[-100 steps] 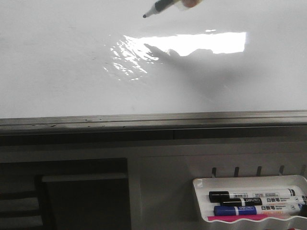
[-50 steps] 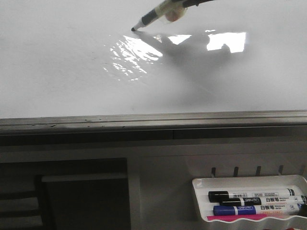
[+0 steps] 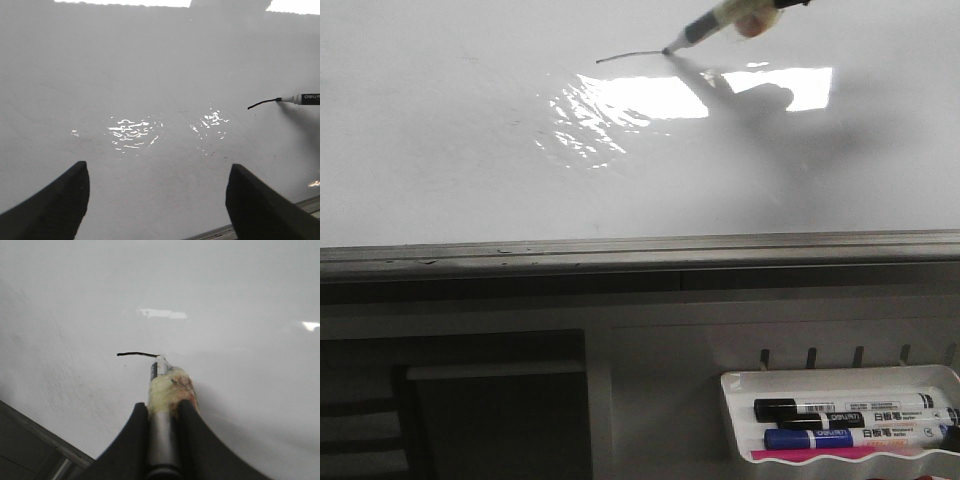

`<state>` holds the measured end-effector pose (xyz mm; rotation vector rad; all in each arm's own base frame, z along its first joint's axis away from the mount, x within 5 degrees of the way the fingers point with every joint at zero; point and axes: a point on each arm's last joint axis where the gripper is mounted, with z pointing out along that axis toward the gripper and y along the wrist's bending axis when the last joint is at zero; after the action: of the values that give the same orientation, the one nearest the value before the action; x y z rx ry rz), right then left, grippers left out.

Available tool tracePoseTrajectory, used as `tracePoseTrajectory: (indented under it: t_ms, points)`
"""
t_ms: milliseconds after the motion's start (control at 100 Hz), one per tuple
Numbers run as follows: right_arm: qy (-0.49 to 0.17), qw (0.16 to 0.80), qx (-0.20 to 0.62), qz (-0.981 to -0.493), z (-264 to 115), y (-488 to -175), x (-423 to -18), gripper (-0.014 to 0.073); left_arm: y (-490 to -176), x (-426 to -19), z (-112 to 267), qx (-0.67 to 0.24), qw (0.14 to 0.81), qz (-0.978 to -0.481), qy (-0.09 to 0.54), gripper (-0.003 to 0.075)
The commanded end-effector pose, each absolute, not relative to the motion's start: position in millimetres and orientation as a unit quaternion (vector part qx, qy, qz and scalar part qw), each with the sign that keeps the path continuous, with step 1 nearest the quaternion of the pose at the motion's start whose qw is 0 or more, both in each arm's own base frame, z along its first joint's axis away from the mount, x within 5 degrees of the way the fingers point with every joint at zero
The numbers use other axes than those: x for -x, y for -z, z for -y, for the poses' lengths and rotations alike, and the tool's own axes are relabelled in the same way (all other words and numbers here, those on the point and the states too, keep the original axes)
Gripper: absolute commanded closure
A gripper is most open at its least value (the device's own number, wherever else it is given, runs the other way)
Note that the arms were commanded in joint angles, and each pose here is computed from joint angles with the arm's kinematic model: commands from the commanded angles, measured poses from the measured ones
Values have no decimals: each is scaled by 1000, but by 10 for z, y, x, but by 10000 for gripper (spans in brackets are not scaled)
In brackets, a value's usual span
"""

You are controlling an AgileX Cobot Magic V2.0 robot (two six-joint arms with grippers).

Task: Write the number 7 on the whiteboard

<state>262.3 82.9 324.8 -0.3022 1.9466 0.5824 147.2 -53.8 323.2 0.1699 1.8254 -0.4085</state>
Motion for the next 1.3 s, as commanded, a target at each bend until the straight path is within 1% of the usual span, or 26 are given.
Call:
tracePoseTrajectory:
  t_ms: [0, 250, 450, 530, 620, 680, 790, 870, 930, 1010, 1140, 1290]
  points:
    - [-205, 548, 99, -805, -647, -3341, -2637, 657, -3405, -1485, 512, -51, 633, -751, 183, 209]
    - [-236, 518, 127, -812, -689, -3279, -2581, 657, -3414, -1487, 509, -50, 637, -747, 182, 209]
    - [-256, 458, 127, -842, -711, -2950, -2453, 657, -3414, -1487, 509, -50, 637, -747, 182, 209]
    - [-268, 457, 139, -837, -730, -2992, -2383, 657, -3414, -1487, 509, -50, 637, -747, 182, 209]
    - [-288, 470, 155, -820, -753, -3151, -2242, 657, -3414, -1487, 509, -50, 637, -747, 182, 209]
    - [-304, 478, 174, -805, -775, -3274, -2120, 657, -3416, -1486, 511, -38, 634, -748, 194, 209]
    - [-337, 478, 205, -785, -823, -3453, -1953, 657, -3411, -1482, 522, -28, 628, -750, 208, 209]
    - [-362, 462, 238, -774, -874, -3542, -1887, 657, -3398, -1475, 580, -53, 623, -752, 210, 209]
    - [-379, 451, 262, -764, -909, -3621, -1859, 657, -3410, -1453, 665, -88, 621, -748, 215, 209]
    - [-394, 442, 272, -759, -932, -3691, -1855, 657, -3419, -1454, 833, -146, 612, -745, 223, 209]
    - [-399, 421, 278, -766, -947, -3750, -1892, 657, -3454, -1442, 1199, -244, 594, -726, 245, 209]
    - [-401, 382, 296, -778, -963, -3710, -1936, 657, -3412, -1489, 1623, -336, 567, -711, 245, 209]
